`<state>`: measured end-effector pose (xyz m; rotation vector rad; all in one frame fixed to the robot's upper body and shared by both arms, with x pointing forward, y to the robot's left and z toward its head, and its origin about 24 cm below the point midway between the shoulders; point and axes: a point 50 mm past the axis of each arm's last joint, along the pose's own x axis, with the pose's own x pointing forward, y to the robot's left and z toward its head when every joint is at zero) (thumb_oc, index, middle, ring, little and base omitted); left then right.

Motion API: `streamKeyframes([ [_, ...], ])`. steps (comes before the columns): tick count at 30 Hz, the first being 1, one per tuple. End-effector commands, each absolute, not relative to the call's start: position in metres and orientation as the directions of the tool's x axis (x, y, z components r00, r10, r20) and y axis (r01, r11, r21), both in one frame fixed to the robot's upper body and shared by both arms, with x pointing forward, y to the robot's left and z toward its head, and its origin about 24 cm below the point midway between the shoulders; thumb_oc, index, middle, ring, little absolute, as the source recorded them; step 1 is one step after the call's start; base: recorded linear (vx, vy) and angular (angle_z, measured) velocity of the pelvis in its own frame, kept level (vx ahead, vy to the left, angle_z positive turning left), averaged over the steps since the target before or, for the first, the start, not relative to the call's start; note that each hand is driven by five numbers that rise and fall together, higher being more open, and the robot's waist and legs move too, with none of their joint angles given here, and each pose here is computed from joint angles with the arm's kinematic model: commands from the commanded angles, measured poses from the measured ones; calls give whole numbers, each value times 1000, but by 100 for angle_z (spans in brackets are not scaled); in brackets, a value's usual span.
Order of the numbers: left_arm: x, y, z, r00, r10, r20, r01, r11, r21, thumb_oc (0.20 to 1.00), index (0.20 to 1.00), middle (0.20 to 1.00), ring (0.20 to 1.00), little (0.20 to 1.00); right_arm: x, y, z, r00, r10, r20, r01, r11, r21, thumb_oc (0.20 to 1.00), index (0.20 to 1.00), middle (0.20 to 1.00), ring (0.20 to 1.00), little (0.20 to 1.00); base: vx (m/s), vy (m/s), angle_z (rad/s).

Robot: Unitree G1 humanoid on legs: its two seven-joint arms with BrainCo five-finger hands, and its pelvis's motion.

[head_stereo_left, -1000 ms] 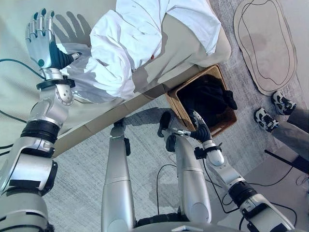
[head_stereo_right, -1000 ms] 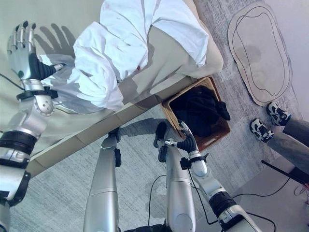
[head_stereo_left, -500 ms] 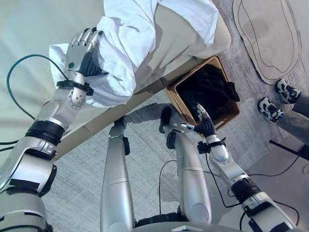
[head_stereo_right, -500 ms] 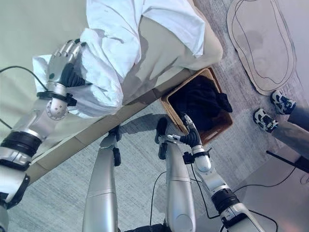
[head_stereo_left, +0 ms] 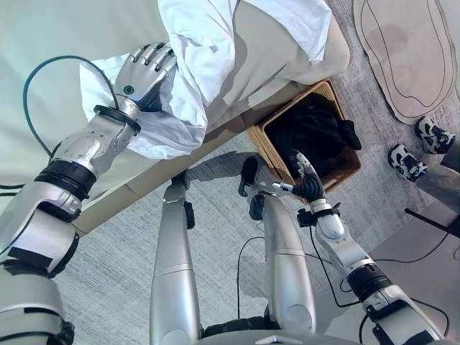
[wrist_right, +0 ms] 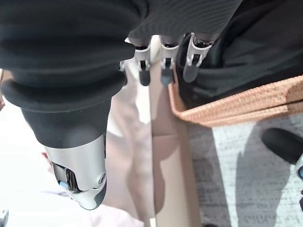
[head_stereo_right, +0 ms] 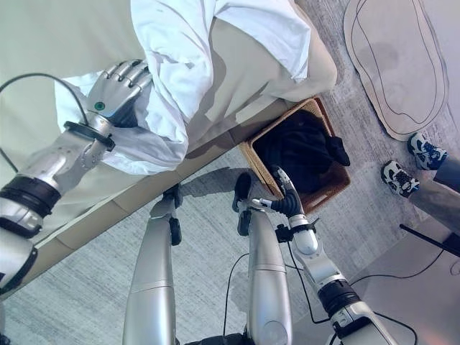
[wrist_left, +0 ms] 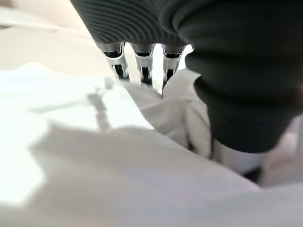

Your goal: Pick up clothes into the bucket

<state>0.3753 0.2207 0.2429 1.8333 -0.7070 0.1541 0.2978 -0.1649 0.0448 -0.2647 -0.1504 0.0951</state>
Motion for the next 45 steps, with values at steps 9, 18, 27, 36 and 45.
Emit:
streamKeyframes([
  [9, 363, 232, 208, 828, -339, 446, -500, -85, 862, 200, 200, 200, 200, 200, 286, -185, 45, 984, 57, 171, -7, 960, -279, 1000, 1000, 1000, 1000, 1000, -13, 6, 0],
  [18, 338, 231, 153, 853, -272, 446, -417, 159, 895, 200, 200, 200, 200, 200, 283, -189, 28, 995, -4, 103, 34, 957, -287, 1000, 1000, 1000, 1000, 1000, 49, -15, 3],
  [27, 301, 199, 104, 871, -247, 425, -238, 544, 804, 200, 200, 200, 200, 200, 280, -195, 9, 998, -63, 15, 65, 950, -306, 1000, 1000, 1000, 1000, 1000, 132, -45, 10],
  [36, 273, 157, 147, 723, -362, 589, -95, 792, 603, 200, 200, 200, 200, 200, 293, -176, 27, 992, 107, 70, -52, 837, -545, 1000, 1000, 1000, 1000, 1000, 110, -25, 7],
  [45, 257, 131, 200, 524, -498, 691, -13, 806, 591, 200, 200, 200, 200, 200, 291, -139, 68, 905, 390, 169, -267, 831, -489, 1000, 1000, 1000, 1000, 1000, 92, -18, 0],
])
